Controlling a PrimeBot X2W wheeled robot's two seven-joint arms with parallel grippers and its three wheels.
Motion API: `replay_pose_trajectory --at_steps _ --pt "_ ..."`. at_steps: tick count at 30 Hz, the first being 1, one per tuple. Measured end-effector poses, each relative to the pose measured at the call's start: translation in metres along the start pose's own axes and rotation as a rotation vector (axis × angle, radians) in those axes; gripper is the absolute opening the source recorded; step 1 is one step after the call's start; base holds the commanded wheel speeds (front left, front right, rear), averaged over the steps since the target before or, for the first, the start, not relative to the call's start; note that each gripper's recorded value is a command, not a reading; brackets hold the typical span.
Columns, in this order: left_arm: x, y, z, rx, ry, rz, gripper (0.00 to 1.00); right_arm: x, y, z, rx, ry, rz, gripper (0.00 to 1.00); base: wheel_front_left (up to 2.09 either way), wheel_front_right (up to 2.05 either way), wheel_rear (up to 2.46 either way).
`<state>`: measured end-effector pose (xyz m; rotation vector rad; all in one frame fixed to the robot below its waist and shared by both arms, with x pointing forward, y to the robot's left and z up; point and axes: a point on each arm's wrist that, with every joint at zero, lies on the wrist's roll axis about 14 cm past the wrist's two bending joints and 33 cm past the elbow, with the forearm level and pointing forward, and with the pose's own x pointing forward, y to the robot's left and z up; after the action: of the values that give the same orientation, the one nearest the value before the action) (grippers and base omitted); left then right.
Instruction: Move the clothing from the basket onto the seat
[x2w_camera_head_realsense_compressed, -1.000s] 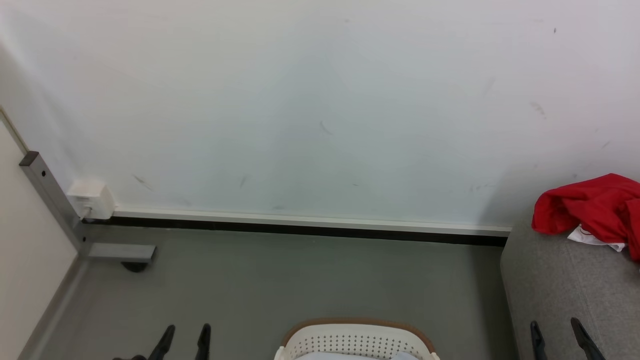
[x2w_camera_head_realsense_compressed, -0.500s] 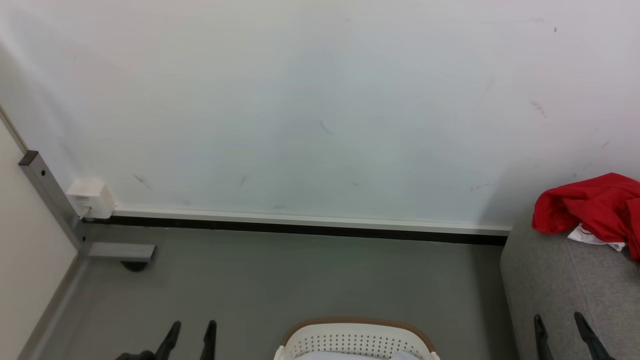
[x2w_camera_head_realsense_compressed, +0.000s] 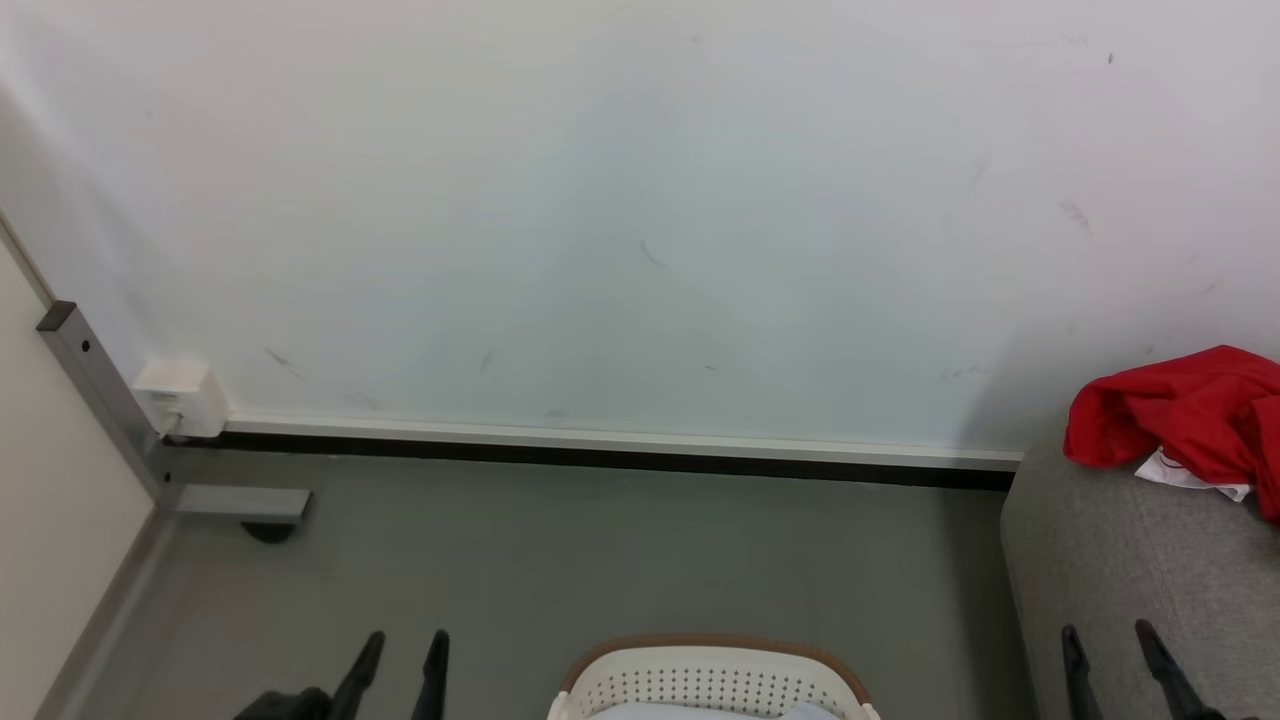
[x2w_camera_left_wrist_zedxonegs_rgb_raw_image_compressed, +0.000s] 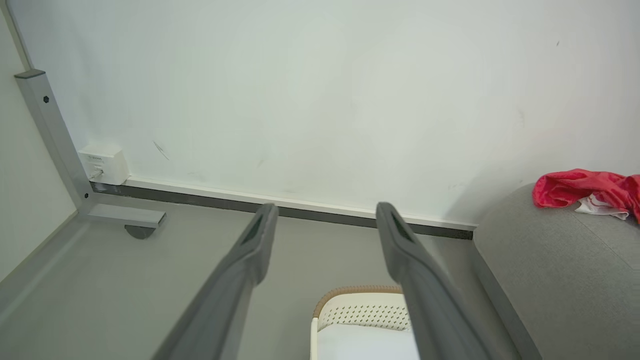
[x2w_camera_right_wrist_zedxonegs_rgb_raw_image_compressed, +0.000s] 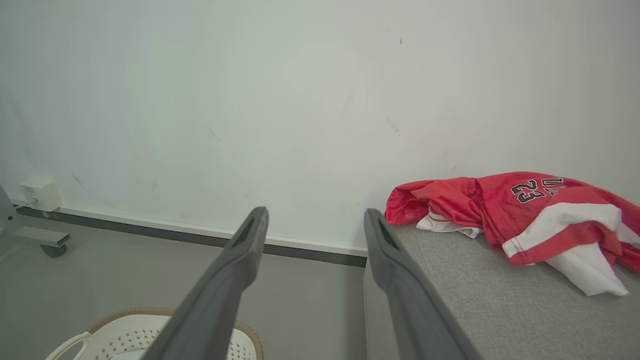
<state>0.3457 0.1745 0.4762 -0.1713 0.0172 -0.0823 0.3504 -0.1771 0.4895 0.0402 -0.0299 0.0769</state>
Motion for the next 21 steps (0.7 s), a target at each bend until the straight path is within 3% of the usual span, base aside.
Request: replay_pose_trajectory --at_steps 7,21 --pt "-0.014 0.0 -0.029 -0.04 0.088 0.02 0.0 -0.013 0.002 -0.028 0.032 0.094 -0.011 0.0 0.0 0.0 0.0" --pt "-0.008 0.013 -0.023 -0.279 0.083 0.098 0.0 -0.008 -0.009 -0.028 0.307 0.101 -0.092 0.0 0.0 0.0 0.0"
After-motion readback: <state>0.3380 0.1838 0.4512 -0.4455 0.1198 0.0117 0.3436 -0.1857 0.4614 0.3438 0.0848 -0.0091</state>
